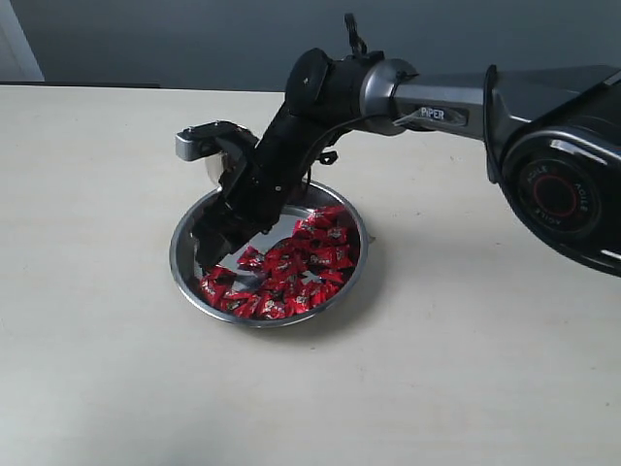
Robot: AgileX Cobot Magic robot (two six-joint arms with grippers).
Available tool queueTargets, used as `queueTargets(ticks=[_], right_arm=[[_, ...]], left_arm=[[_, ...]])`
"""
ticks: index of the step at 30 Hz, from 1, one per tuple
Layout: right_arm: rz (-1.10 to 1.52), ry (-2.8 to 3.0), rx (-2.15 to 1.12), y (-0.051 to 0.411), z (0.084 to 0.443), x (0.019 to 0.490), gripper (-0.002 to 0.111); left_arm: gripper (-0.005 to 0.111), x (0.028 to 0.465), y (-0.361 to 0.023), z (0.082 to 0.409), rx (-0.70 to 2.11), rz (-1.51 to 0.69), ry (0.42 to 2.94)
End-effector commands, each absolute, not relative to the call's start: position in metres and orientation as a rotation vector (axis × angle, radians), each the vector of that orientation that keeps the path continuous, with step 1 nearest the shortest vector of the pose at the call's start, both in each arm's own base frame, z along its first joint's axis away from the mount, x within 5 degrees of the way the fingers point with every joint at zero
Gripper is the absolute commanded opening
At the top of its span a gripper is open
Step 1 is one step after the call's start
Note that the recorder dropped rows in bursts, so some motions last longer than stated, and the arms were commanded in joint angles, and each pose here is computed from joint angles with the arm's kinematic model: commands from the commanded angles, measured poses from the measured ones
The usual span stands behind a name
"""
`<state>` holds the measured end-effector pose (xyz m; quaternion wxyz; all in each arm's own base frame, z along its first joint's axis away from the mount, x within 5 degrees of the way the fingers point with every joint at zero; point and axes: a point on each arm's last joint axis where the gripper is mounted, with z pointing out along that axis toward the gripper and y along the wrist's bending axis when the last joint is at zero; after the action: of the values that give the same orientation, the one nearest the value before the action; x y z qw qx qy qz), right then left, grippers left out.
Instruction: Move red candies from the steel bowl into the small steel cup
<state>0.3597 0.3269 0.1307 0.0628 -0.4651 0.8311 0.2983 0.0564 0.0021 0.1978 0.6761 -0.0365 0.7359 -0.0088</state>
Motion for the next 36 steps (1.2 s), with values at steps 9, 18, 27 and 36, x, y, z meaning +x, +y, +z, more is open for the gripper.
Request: queueTargets(ticks=[9,18,27,36], right_arm=[[0.8,2.423,-1.464,0.349,0.114,0.352,0.03],[0.786,2.396,-1.444,0.348,0.124,0.355,0.005],[0.547,2.143,-1.344,0.344,0.178,0.374,0.005],[0.343,1.953,-1.11,0.341,0.2,0.402,0.005]], left_arm=[[0.0,0.056,0.002,0.198,-0.086,-0.022,1.645],[0.0,0.056,0.002,0.198,-0.086,-0.022,1.645],[0.0,0.056,0.002,0.198,-0.086,-0.022,1.645],[0.0,0.056,0.002,0.198,-0.086,-0.022,1.645]])
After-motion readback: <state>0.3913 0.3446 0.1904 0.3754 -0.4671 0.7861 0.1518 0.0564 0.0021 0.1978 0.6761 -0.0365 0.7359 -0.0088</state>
